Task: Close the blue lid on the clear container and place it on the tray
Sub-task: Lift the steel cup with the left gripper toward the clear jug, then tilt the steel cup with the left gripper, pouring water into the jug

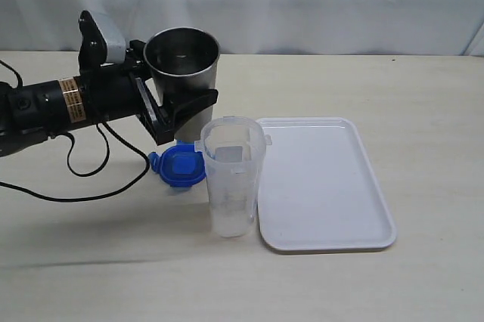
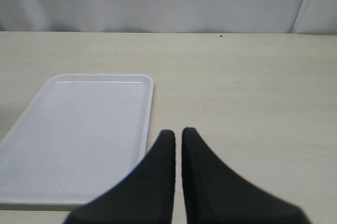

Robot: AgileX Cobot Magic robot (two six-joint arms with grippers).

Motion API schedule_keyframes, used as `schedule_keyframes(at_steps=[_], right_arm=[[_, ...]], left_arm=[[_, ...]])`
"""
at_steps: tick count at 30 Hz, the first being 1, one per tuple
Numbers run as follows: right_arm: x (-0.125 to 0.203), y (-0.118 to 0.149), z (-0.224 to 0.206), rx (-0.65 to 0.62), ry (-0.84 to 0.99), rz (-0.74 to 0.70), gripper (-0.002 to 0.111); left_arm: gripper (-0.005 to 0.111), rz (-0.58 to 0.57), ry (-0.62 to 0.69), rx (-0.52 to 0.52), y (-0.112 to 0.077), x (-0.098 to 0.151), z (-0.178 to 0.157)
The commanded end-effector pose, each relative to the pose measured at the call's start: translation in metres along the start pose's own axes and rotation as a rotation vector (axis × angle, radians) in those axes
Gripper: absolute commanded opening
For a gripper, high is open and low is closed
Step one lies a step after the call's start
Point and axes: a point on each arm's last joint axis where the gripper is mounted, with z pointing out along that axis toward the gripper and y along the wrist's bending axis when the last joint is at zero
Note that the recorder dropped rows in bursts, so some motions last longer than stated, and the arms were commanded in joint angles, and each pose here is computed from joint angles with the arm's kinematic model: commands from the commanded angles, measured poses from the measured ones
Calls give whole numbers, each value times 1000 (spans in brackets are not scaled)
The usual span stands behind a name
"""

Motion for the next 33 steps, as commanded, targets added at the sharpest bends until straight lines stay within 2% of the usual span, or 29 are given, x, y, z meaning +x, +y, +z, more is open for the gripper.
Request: schedule_keyframes(at_steps=[1, 12, 33], right_arm=[[1, 0, 0, 4, -4, -1, 5], [1, 0, 0, 4, -4, -1, 5], [1, 0, 0, 4, -4, -1, 5]], left_arm=[[0, 63, -118, 26, -1, -19, 0], [0, 129, -128, 54, -4, -19, -1], [0, 181, -141, 64, -5, -20, -1]])
